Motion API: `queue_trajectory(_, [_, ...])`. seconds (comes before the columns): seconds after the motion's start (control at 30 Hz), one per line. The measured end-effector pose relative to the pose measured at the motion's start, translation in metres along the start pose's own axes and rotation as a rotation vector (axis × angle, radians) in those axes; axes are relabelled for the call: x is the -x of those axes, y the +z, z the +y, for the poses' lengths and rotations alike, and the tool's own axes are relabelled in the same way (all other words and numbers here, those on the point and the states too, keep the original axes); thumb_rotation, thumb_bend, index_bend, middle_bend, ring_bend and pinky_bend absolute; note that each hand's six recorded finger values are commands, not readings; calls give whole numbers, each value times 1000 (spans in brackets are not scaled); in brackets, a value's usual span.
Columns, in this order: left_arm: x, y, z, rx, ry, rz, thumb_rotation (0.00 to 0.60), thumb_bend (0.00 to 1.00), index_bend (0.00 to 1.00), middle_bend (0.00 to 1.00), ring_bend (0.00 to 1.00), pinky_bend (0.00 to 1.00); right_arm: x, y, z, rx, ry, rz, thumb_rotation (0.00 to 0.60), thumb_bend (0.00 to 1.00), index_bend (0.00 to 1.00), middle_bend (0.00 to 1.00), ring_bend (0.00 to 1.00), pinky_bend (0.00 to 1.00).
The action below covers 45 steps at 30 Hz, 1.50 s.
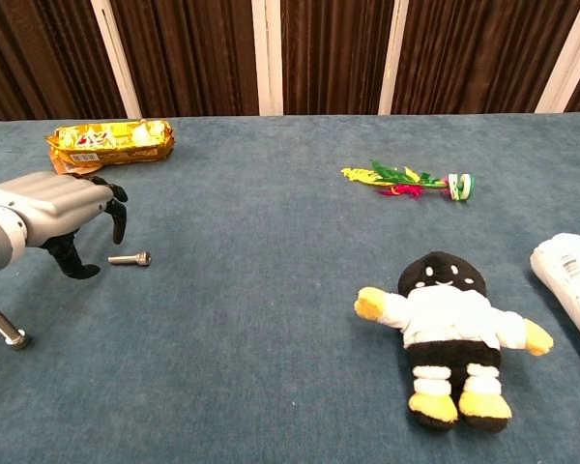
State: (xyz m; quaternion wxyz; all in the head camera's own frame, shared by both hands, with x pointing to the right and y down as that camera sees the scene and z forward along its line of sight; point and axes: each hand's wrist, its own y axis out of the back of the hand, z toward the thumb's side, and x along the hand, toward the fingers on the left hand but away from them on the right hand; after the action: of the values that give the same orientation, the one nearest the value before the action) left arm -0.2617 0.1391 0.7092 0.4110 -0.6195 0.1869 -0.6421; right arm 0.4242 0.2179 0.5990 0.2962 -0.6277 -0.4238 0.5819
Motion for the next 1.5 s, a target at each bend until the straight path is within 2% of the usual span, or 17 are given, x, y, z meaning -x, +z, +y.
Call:
queue_trajectory(0.7, [-5, 10, -8, -38, 10, -3, 600, 482, 456, 113, 0, 0, 0, 0, -2, -3, 2, -3, 600, 111, 84, 68, 15, 0])
queue_trajectory(1.07, [-4, 12, -14, -70, -5, -4, 600, 492, 483, 124, 0, 0, 0, 0, -1, -3, 2, -4, 600, 112, 84, 67, 15, 0])
queue_trajectory(1.5, [-5, 14, -12, -56, 21, -2, 600, 507, 482, 124, 0, 0, -1, 1, -2, -3, 8, -1, 600, 112, 85, 67, 15, 0])
